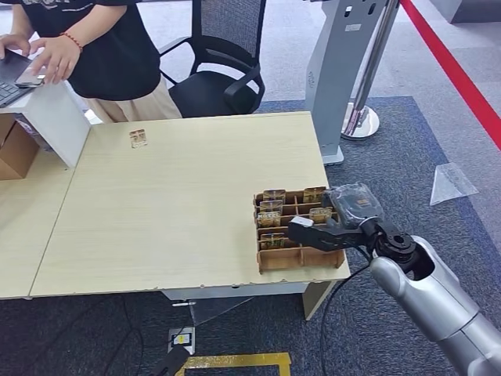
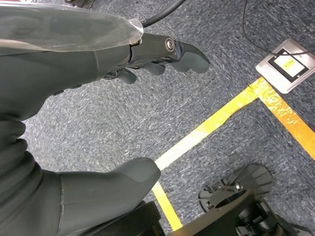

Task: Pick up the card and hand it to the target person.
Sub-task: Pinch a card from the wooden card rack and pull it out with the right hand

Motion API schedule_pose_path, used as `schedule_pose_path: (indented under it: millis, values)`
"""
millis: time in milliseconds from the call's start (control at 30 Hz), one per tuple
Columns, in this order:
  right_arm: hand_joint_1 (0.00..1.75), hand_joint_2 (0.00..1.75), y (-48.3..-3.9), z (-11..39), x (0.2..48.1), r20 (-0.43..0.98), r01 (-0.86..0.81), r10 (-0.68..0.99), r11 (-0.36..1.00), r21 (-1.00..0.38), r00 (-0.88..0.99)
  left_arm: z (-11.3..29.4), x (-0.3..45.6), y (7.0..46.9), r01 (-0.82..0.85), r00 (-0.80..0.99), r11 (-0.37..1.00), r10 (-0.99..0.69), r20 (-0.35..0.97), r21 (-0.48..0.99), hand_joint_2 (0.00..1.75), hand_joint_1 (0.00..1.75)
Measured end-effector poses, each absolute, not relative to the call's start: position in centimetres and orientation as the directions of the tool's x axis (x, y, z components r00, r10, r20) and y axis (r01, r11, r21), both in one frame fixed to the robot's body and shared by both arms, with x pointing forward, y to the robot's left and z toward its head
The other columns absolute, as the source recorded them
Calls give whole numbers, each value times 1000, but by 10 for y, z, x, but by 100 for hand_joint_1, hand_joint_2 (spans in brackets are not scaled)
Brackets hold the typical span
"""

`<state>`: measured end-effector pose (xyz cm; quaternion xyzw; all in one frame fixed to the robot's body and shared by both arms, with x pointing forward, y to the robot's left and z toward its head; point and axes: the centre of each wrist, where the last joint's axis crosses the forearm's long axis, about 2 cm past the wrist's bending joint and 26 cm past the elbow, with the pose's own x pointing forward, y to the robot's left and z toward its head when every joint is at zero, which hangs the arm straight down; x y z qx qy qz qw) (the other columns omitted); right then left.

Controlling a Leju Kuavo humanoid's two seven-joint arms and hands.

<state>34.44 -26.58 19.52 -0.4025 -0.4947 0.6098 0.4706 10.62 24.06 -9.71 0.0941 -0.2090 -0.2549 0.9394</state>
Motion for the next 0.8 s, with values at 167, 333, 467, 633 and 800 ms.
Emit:
schedule_pose_path:
  millis: [167, 333, 467, 633, 800]
  values:
    - [88, 175, -264, 194, 349, -24, -176, 971, -68, -982, -238, -97, 107, 240, 443, 780, 851, -521, 346, 283, 175, 0]
    - [92, 175, -262, 193, 353, -27, -181, 970, -72, -981, -241, -97, 108, 239, 444, 780, 850, -522, 345, 282, 175, 0]
    - [90, 175, -260, 193, 357, -29, -181, 969, -75, -981, -244, -96, 108, 238, 448, 777, 849, -525, 347, 282, 175, 0]
    - [90, 175, -257, 193, 360, -31, -182, 968, -78, -980, -248, -96, 110, 237, 455, 772, 845, -532, 349, 281, 175, 0]
    - [96, 175, -255, 191, 363, -34, -187, 967, -83, -979, -253, -96, 110, 237, 459, 769, 844, -534, 350, 278, 175, 0]
